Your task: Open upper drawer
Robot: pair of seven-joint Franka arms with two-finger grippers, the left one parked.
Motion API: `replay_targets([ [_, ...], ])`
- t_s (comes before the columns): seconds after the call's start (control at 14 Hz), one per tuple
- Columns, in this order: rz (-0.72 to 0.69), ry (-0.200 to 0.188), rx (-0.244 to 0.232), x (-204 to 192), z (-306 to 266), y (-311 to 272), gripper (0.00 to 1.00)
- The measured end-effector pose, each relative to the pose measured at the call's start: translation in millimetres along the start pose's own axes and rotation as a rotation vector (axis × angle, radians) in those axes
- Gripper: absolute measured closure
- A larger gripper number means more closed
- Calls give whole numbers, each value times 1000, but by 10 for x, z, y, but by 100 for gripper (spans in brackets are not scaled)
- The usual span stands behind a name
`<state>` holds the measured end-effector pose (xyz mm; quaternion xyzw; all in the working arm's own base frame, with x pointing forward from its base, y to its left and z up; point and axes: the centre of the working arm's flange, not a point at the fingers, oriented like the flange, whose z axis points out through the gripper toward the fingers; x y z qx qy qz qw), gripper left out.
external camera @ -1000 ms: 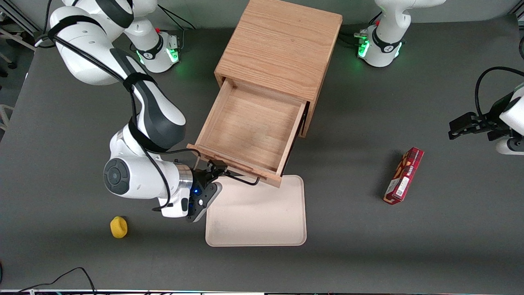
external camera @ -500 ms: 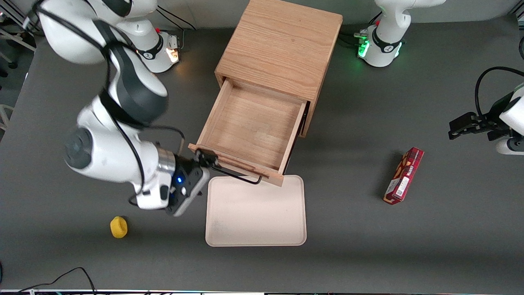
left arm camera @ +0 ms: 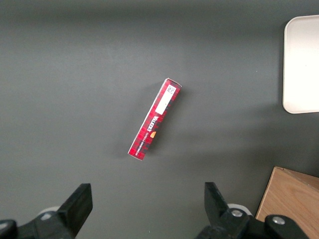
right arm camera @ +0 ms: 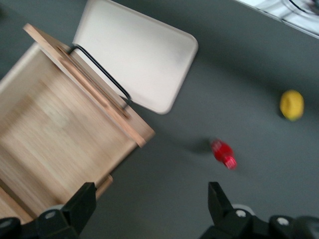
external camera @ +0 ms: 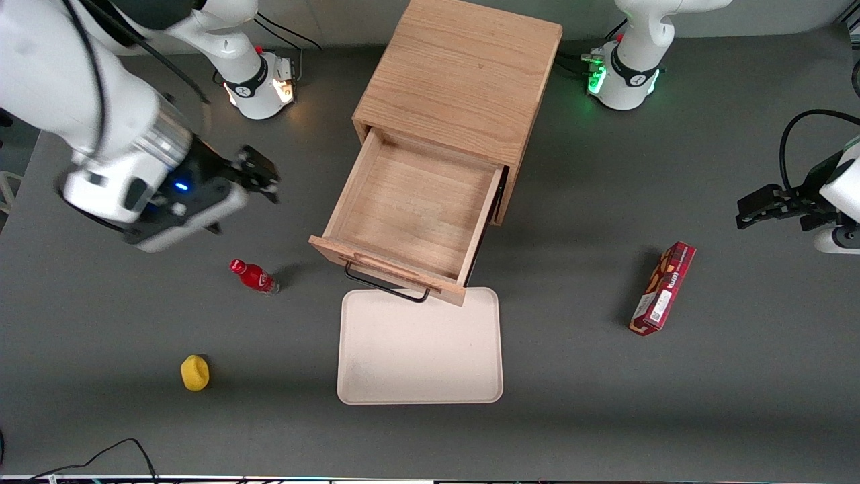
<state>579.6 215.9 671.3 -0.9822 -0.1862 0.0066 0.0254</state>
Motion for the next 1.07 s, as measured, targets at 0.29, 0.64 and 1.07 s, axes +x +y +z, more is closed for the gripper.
replay_targets([
  [0.29,172,-135,-64,-809,-478,607,0],
  [0.64,363,-142,-51,-1629,-159,1386,0],
  [1.07,455,-75,-25,-2130,118,1713,0],
])
